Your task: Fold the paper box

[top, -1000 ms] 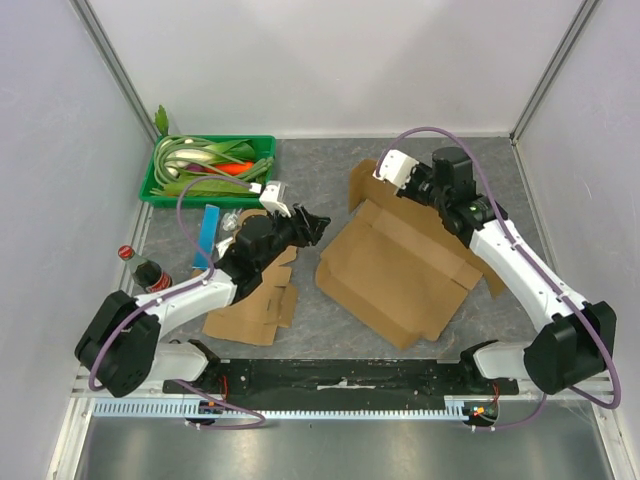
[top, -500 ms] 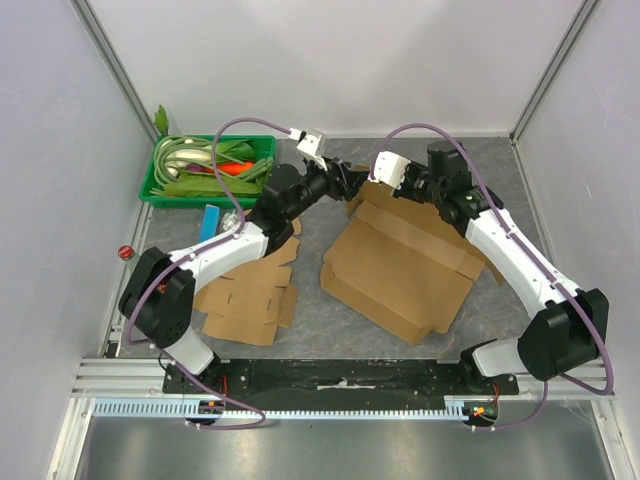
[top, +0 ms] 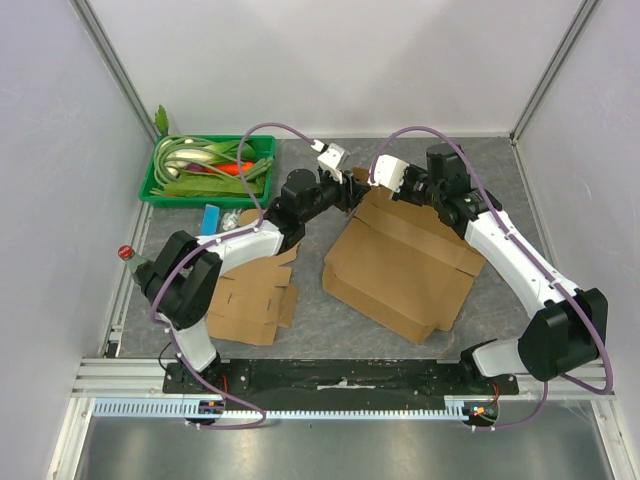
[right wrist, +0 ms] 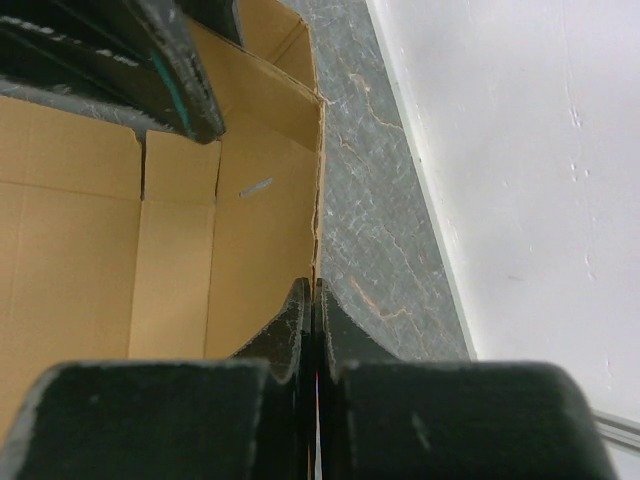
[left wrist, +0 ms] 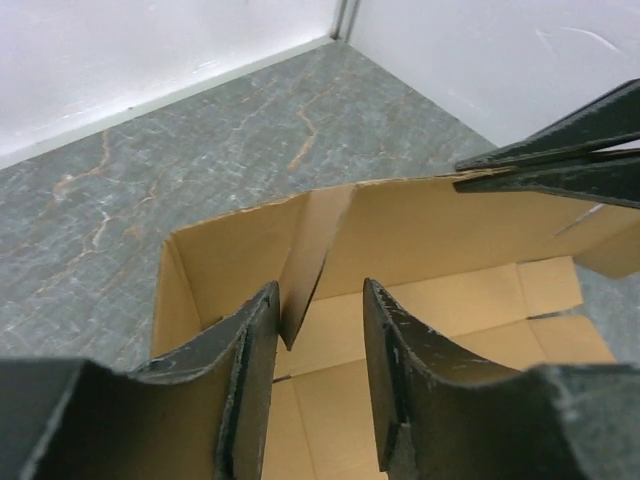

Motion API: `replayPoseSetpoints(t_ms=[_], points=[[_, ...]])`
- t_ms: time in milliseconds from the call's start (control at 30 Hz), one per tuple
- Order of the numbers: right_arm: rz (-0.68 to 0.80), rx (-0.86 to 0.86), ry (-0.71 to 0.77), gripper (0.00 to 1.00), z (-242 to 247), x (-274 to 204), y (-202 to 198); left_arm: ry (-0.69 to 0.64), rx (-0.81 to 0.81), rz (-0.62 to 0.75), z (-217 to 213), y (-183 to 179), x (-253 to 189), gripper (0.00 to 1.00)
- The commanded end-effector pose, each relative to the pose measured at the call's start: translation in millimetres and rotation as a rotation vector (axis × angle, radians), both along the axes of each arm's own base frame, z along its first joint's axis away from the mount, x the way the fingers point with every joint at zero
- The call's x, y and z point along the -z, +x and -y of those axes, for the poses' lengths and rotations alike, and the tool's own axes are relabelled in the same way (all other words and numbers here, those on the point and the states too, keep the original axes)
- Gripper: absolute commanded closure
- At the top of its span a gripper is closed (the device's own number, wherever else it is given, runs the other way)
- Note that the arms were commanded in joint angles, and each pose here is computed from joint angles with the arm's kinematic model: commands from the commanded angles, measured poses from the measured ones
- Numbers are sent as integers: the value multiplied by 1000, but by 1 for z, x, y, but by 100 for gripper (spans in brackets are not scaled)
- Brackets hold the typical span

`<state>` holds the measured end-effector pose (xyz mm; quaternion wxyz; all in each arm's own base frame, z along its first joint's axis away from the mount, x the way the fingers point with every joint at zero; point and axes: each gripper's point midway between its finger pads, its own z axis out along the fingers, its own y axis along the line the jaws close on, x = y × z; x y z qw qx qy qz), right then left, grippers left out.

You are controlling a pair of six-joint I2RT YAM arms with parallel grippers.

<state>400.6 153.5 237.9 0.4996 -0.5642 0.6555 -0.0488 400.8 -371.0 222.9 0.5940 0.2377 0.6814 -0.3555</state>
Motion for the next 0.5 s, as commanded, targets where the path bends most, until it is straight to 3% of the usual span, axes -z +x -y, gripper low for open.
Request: replayPoseSetpoints(t_ms=[0, 167, 267, 367, 400, 467], points=[[60, -6, 26, 100, 0, -19, 0, 14, -80, 129, -3, 20, -27, 60], [58, -4, 29, 100, 0, -19, 0, 12, -56, 147, 1, 18, -33, 74], [54, 1, 26, 100, 1, -16, -1, -10, -36, 128, 0, 12, -40, 75], [59, 5, 28, 100, 3, -18, 0, -16, -64, 68, -9, 15, -45, 62], [58, 9, 29, 100, 3, -18, 0, -20, -99, -11, -17, 13, -42, 48], [56, 14, 27, 100, 4, -17, 1, -47, -185, -114, -41, 14, -27, 43]])
